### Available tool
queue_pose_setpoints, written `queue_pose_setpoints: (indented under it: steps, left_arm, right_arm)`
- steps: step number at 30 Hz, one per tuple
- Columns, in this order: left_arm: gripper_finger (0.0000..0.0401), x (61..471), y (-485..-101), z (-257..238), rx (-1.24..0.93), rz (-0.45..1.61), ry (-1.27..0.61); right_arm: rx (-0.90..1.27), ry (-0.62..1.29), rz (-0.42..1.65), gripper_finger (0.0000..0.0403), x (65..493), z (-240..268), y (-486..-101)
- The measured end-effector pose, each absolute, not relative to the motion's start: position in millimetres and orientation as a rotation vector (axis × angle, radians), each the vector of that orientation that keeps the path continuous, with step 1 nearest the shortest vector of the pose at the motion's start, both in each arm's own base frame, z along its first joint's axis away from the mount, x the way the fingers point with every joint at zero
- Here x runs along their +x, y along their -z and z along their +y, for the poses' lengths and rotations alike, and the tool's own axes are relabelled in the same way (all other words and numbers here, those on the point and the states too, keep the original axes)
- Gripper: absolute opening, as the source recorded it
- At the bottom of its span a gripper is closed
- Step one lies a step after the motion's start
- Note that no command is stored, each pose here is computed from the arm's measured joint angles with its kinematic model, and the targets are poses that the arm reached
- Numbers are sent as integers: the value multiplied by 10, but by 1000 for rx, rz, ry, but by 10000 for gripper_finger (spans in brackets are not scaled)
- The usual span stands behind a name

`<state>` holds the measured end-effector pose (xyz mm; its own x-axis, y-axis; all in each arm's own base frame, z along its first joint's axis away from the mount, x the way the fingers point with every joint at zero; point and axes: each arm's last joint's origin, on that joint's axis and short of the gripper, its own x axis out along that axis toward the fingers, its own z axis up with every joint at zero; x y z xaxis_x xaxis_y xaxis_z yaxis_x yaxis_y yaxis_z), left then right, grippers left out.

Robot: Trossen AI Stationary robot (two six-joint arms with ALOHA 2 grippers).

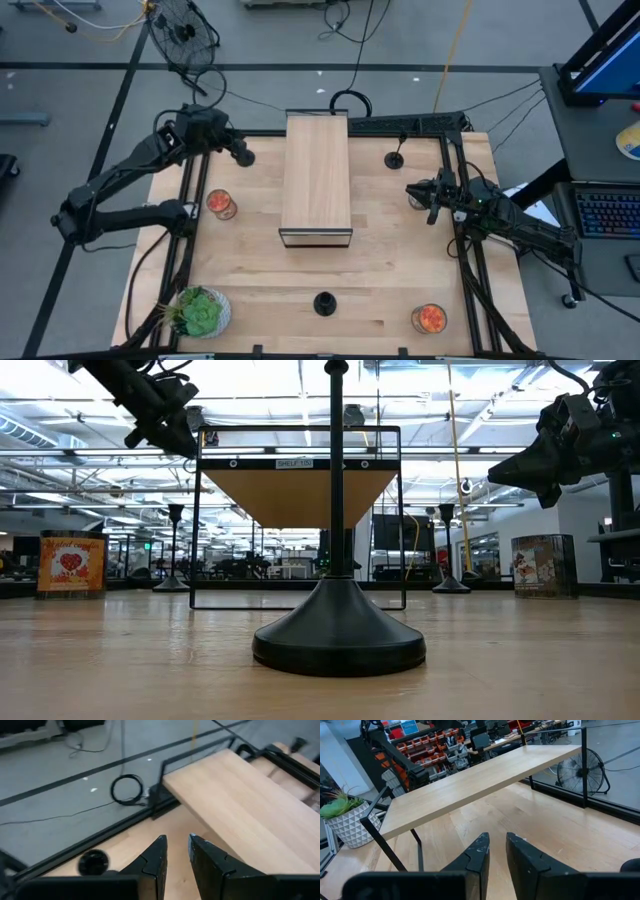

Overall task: Pick & Place candle stick holders
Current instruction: Put the top left black candle holder on the shelf

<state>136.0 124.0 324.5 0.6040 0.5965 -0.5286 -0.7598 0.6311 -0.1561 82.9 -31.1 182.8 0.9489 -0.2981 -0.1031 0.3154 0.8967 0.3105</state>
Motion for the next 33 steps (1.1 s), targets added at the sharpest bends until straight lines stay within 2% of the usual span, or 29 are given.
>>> queue_pose_setpoints:
  steps: [8, 13, 30, 33]
  left_arm:
    - [88, 1349, -3246, 1246, -463, 423, -862]
    - [88, 1393, -3296, 1186, -505, 375, -707]
    - [88, 1433, -3335, 1171, -504, 334, -689]
    - [88, 1480, -3438, 1162, -494, 328, -669]
  right_arm:
    - [330, 318, 54, 55, 830, -311, -1828]
    - [330, 318, 53, 55, 829, -311, -1828]
    - [298, 318, 59, 55, 829, -311, -1827]
    - [288, 318, 61, 55, 829, -311, -1828]
